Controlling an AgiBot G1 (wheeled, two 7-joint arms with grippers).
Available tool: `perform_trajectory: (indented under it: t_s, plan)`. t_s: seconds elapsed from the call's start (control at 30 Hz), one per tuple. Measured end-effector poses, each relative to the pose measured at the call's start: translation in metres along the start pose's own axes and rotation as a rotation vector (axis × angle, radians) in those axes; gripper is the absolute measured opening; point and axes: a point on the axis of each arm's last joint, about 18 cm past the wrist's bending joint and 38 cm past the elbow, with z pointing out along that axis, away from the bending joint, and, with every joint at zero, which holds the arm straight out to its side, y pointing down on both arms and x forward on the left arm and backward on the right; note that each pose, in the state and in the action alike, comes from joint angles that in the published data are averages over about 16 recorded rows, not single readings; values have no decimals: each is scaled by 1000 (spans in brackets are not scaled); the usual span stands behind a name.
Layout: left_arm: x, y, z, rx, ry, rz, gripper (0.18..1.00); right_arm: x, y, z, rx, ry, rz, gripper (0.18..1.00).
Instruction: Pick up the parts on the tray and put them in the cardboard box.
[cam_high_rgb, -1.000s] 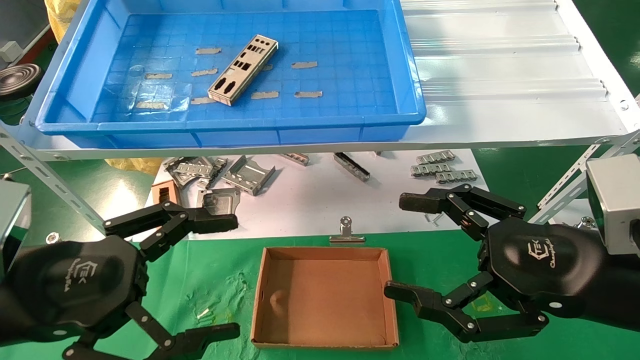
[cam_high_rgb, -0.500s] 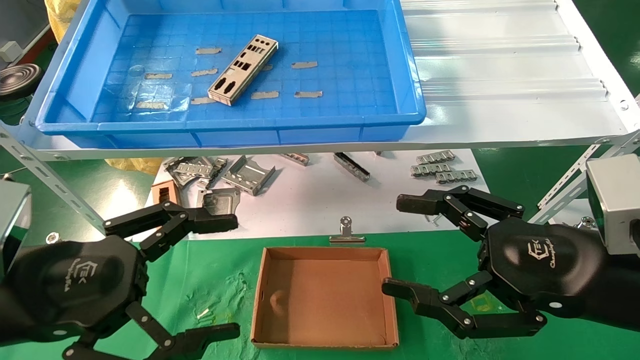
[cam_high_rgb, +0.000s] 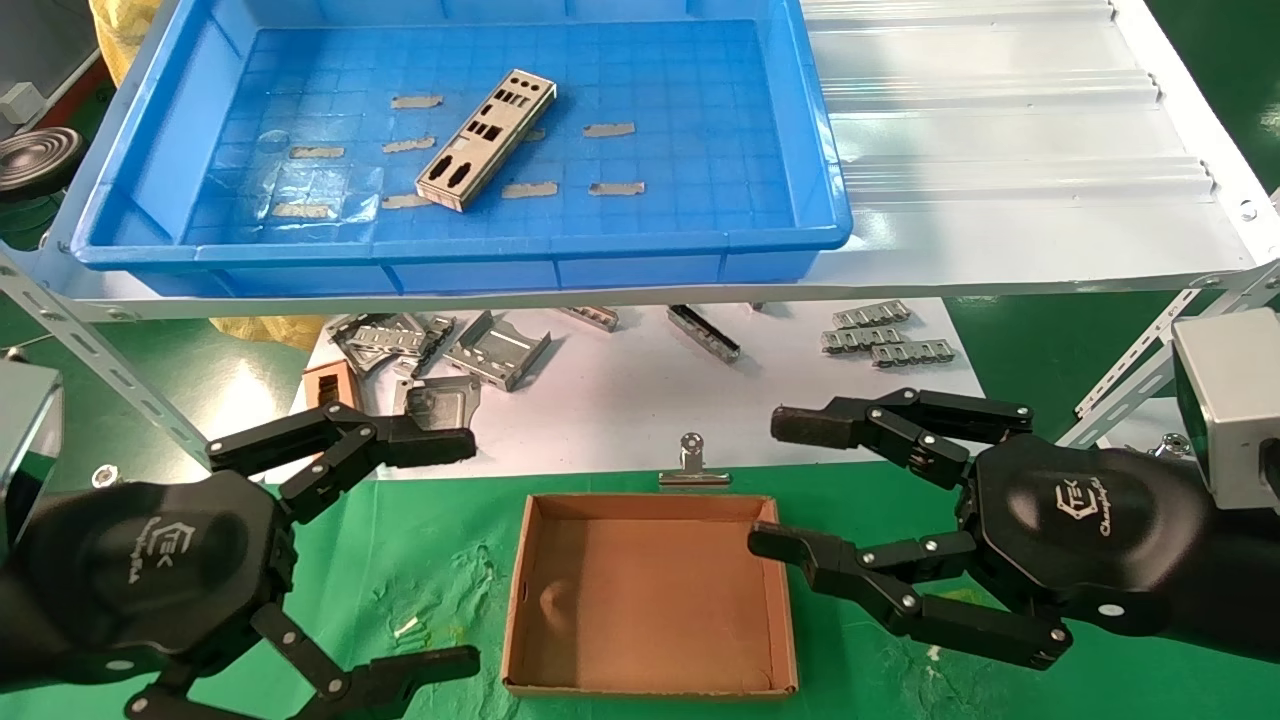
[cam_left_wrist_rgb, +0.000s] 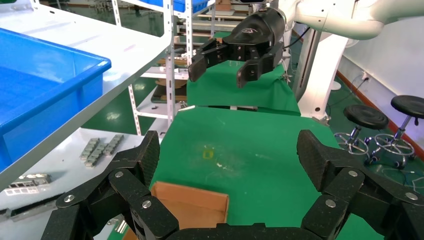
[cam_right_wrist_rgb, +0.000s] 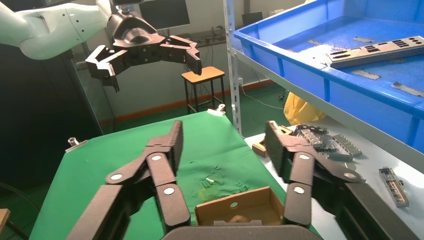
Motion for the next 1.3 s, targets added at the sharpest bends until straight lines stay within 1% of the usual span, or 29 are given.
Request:
perform_trajectory:
  t_s: [0.13,0.27,0.37,0.47,0.67,0.9,1.0,1.13,1.3]
  plan:
    - [0,0,0,0,0,0,1001,0,0,0,0,0,0,638]
    - [0,0,0,0,0,0,1001,0,0,0,0,0,0,532]
    - [0,0,0,0,0,0,1001,0,0,0,0,0,0,478]
    - [0,0,0,0,0,0,1001,0,0,0,0,0,0,404]
    - [0,0,0,0,0,0,1001,0,0,0,0,0,0,305]
    - [-2,-2,0,1,-3,0,1001,0,0,0,0,0,0,228]
    - [-7,-5,0,1,-15,-1,1001,0,0,0,0,0,0,212]
    - [-24,-12,0,4,-52,-2,1001,0,0,0,0,0,0,199]
    - [-61,-28,2,14,-127,12,1001,0,0,0,0,0,0,192]
